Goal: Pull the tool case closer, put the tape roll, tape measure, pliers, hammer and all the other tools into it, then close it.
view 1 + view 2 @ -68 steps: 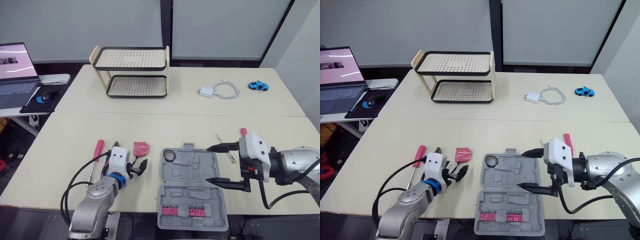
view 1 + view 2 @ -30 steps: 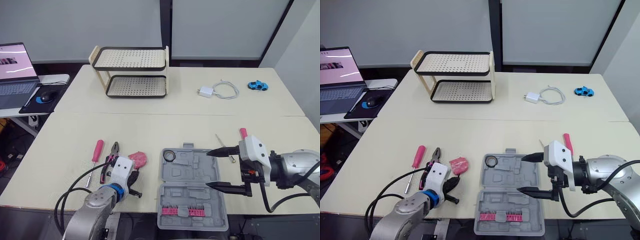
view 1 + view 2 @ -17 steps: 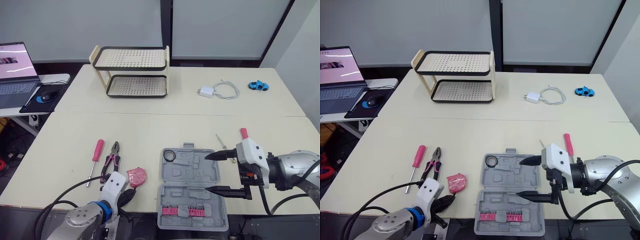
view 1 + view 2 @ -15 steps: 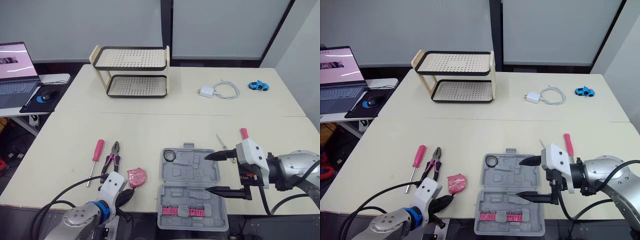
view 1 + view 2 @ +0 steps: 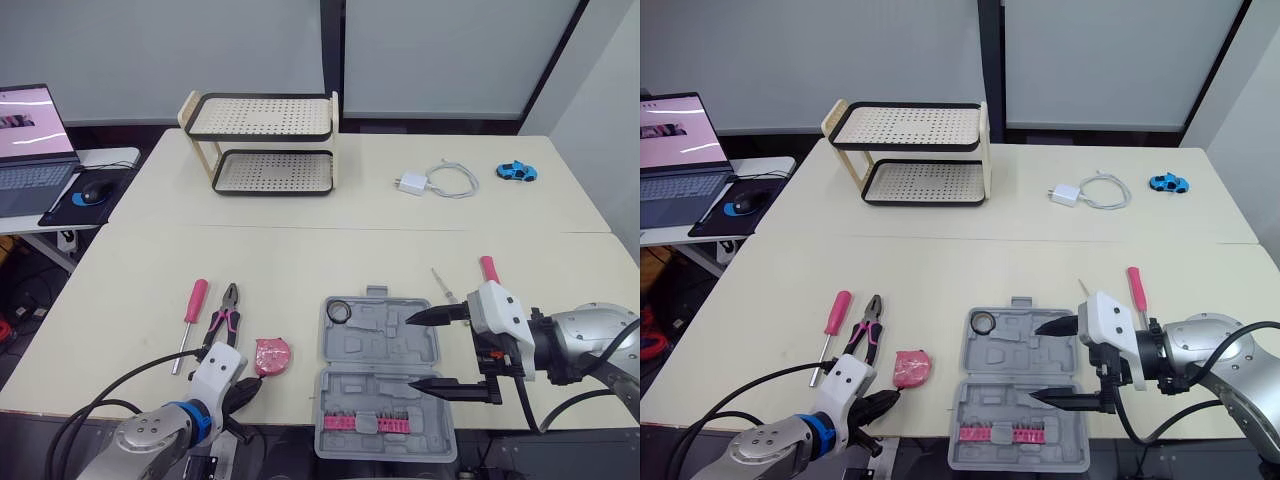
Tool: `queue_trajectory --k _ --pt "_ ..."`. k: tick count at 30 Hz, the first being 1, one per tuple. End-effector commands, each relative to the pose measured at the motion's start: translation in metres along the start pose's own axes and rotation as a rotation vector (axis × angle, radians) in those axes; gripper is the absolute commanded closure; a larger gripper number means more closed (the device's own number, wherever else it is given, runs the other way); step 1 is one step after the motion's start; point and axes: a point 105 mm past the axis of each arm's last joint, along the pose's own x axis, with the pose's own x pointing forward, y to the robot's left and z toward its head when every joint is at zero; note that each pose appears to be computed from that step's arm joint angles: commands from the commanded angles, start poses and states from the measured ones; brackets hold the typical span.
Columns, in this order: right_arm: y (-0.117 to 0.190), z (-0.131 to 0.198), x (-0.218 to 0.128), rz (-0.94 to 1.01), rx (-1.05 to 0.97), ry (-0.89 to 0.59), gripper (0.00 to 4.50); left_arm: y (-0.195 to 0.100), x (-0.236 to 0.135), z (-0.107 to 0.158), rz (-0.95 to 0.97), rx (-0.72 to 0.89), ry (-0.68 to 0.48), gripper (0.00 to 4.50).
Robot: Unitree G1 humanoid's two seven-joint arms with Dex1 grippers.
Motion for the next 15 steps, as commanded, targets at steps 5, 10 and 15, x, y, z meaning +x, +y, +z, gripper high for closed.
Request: queue_trajectory --k 5,10,15 --pt "0.001 0.008 0.0 0.001 -0.055 -0.004 0.0 -0.004 -0.007 0.005 -0.014 0.029 -0.016 4.48" --pt "0.001 0.007 0.0 0.0 -0.054 -0.001 0.0 -0.001 -0.006 0.006 -0.015 0.045 -0.02 4.48" --pt "0.002 0.007 0.001 -0.002 -0.054 0.0 0.0 0.006 -0.009 0.007 -0.01 0.052 -0.023 3.85"
